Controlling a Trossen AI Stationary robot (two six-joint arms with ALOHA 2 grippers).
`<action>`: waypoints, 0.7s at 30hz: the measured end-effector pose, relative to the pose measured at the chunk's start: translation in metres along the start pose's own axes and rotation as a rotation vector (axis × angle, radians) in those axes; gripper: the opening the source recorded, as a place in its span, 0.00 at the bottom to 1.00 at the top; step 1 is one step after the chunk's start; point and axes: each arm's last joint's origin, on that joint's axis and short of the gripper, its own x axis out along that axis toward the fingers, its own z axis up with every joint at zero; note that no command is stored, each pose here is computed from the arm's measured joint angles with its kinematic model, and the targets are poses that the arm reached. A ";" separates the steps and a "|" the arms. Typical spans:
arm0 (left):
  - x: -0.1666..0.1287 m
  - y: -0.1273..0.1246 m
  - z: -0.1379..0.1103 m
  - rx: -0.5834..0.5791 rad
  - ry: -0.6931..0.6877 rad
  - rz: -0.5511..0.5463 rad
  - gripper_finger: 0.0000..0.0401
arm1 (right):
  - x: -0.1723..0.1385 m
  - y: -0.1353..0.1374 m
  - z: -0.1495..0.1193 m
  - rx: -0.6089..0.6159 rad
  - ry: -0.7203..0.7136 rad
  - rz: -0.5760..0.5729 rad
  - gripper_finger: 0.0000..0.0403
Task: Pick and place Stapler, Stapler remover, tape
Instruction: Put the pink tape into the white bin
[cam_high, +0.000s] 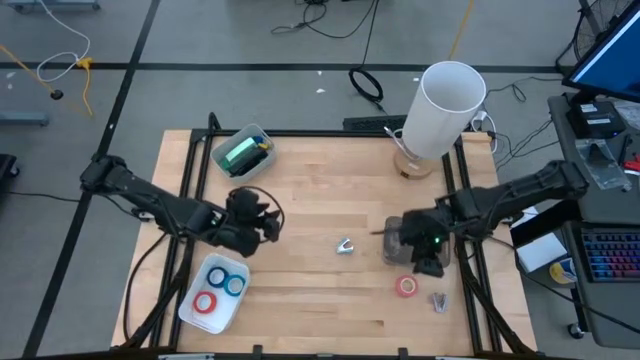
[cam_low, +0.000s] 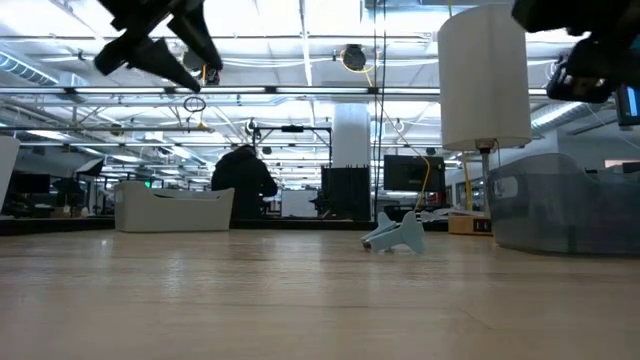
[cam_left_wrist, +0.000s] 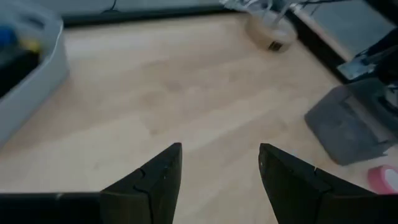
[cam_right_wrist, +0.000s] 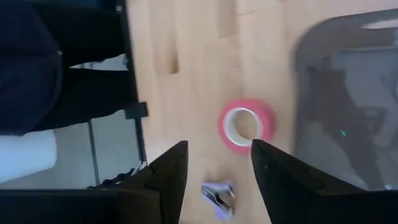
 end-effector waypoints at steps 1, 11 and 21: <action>0.000 0.000 0.004 0.018 -0.012 -0.010 0.53 | 0.005 0.002 -0.002 -0.017 -0.007 0.016 0.42; -0.006 0.011 0.040 0.211 -0.094 -0.037 0.53 | 0.048 0.021 -0.016 -0.094 0.018 0.051 0.42; -0.016 0.016 0.049 0.317 -0.050 -0.119 0.53 | 0.113 0.024 -0.020 -0.077 0.181 -0.053 0.42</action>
